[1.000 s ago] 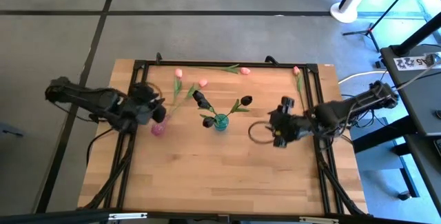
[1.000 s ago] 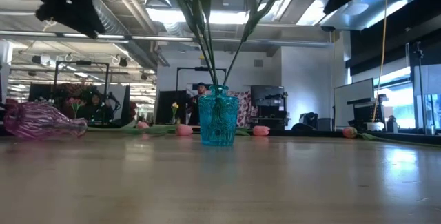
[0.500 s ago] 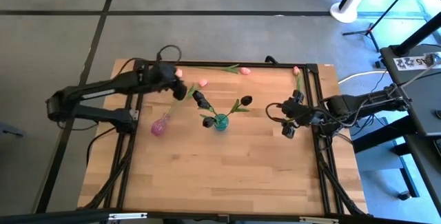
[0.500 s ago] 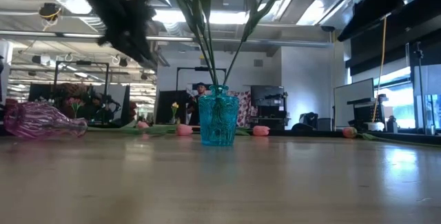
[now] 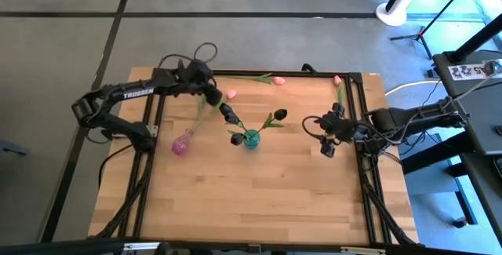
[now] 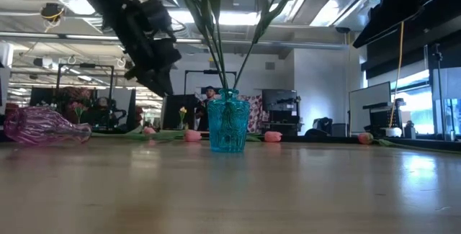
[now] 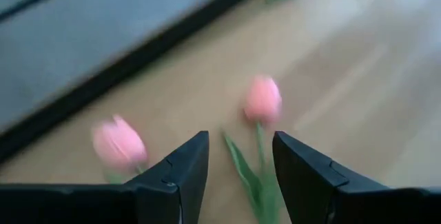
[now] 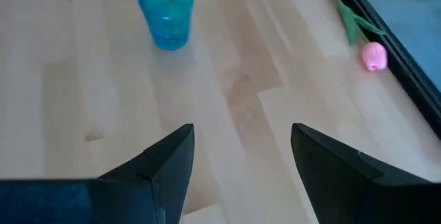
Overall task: Sort flowers into vase by color
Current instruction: Adjust the pink vase
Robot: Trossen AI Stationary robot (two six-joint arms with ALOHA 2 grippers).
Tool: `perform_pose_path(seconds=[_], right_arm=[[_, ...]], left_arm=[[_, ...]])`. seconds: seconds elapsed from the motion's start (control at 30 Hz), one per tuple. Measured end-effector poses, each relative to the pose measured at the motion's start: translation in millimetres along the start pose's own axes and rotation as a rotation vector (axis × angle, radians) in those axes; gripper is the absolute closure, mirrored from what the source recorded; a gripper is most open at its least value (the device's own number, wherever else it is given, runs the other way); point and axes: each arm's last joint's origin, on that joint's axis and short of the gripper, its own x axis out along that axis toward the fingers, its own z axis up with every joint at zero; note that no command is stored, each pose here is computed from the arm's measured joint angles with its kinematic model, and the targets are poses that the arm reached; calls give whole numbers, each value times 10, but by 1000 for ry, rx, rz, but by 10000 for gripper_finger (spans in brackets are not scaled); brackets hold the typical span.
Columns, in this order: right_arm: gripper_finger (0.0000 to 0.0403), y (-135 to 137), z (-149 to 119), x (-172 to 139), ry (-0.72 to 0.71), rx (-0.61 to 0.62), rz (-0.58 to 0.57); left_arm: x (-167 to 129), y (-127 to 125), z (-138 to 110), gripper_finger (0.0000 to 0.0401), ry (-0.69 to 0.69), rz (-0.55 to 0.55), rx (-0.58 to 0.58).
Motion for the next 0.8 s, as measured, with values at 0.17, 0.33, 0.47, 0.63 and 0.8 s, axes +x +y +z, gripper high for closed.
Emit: perform_pose_path(seconds=[0.17, 0.33, 0.47, 0.63, 0.8], right_arm=[[161, -115, 50, 46, -12, -11, -53], [161, -243, 96, 91, -13, -28, -77], [161, -335, 128, 119, -16, -47, -74], [161, -449, 156, 144, -20, -58, -99], [161, -528, 159, 157, -13, -39, -125]], left_arm=[[-197, -242, -295, 237, 189, 68, -25], [-346, -444, -610, 206, 398, 136, -57], [-475, -605, -804, 185, 495, 165, -88], [-495, -752, -908, 170, 550, 146, -161], [-460, -728, -994, 169, 637, 255, -160]])
